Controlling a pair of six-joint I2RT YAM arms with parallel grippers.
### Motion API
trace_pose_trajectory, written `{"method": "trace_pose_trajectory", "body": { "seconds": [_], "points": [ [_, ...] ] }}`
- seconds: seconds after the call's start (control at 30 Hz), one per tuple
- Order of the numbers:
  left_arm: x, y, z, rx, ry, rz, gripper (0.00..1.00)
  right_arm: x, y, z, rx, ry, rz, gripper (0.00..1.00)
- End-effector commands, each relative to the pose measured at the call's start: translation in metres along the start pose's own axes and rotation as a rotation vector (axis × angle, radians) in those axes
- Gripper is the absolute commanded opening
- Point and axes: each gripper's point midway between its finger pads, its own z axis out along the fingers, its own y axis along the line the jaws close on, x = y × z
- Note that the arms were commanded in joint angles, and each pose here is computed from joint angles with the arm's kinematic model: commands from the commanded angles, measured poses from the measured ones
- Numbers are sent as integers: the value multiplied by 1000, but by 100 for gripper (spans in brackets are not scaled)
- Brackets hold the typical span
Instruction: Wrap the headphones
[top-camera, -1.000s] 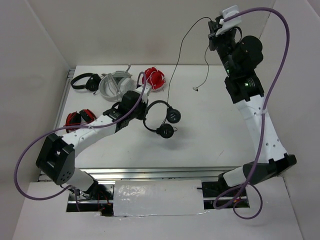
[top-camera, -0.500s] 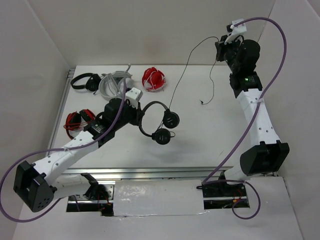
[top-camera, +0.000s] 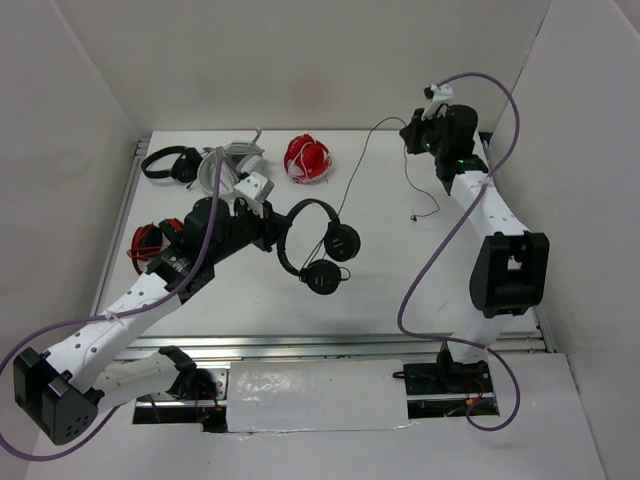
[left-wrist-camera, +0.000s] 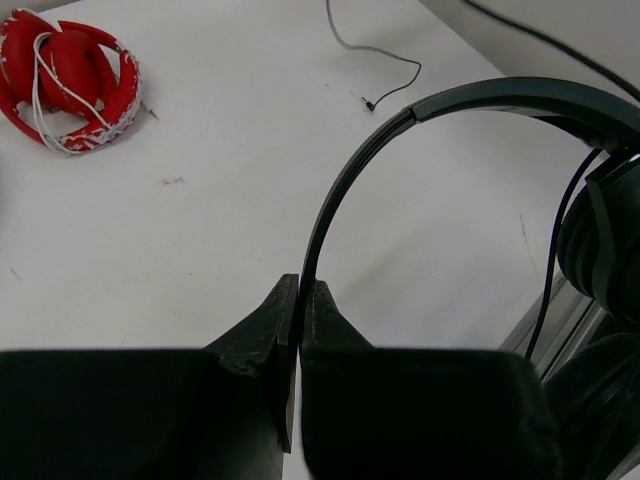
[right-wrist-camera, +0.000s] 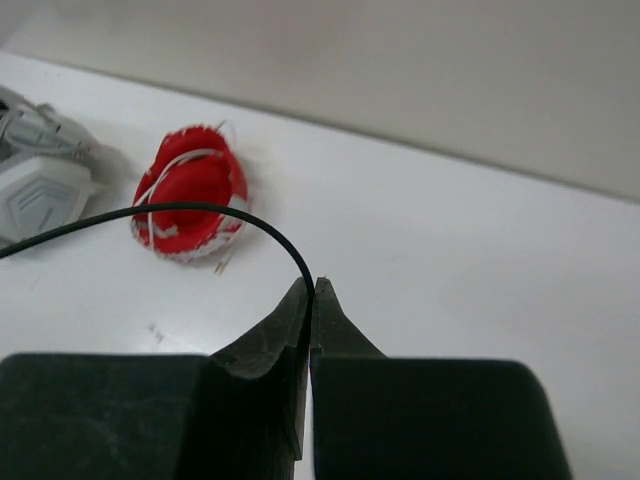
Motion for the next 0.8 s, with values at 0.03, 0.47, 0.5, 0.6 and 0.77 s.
{"method": "trace_pose_trajectory", "body": {
  "seconds": [0.03,0.47,0.5,0.6,0.77],
  "points": [
    [-75,-10,-4,85,-192,-70,0,42,43,30,-80,36,75,0],
    [-177,100,-20,-110,-391,-366,0,152,180,9,-328,229,109,0],
    [-176,112,-16,-150,-382,-371,0,155,191,3,-357,229,110,0],
    [-181,151,-21,-324,-403,-402,0,154,228,-33,-464,202,108,0],
    [-172,191,-27,-485,-407,-481,0,176,281,-80,-583,230,83,0]
  ]
}}
